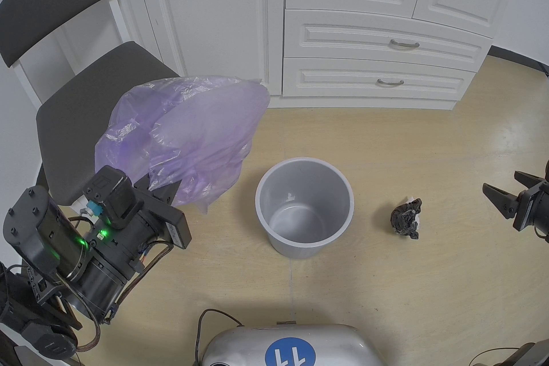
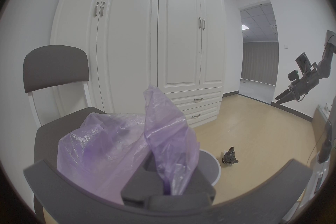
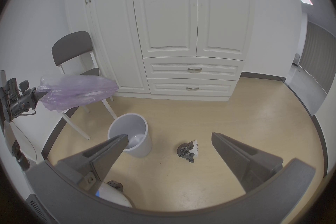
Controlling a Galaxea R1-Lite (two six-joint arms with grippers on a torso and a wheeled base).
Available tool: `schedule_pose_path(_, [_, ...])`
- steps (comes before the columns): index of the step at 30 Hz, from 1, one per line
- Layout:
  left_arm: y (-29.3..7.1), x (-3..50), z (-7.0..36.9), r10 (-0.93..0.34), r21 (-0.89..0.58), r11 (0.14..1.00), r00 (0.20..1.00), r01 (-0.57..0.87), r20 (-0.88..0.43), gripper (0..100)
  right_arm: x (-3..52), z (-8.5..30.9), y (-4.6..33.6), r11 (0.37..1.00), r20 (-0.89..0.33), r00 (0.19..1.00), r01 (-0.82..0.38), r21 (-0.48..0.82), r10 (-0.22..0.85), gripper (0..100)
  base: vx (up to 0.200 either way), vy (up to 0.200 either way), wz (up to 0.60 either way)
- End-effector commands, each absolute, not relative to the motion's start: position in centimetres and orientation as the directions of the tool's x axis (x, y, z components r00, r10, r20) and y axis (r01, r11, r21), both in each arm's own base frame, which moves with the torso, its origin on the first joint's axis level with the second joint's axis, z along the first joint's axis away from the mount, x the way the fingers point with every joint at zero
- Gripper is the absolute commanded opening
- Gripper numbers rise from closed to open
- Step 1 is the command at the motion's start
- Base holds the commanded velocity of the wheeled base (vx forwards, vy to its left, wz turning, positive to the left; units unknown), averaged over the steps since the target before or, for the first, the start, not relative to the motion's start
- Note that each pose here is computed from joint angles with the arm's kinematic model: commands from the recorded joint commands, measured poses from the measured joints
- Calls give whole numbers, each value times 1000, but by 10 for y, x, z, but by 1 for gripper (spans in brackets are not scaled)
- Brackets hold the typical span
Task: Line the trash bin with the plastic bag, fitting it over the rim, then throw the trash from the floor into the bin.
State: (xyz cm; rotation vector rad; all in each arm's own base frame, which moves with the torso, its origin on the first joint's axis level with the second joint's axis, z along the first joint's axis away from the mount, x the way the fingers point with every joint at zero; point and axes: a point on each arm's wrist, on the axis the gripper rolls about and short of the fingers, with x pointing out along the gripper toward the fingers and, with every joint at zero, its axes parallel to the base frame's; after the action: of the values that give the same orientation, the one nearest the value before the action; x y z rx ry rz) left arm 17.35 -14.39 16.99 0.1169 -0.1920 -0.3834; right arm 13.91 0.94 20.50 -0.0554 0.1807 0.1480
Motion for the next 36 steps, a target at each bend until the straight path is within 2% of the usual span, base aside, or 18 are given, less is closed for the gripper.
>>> schedule_pose_path(1, [-144, 173, 170, -383, 149, 921, 909, 361, 164, 0, 138, 205, 9, 987, -184, 973, -154, -47, 143, 100, 0, 0, 0])
schedule_pose_path(21, [-147, 171, 170, -395, 148, 916, 903, 373, 166, 0, 134, 202, 12, 982, -185, 968, -182, -50, 170, 100, 0, 0, 0])
schedule_pose_path(36, [-149, 173, 176, -397, 140, 916, 898, 375, 189, 0, 150, 220, 32, 953, -152, 946, -297, -58, 285, 100, 0, 0, 0])
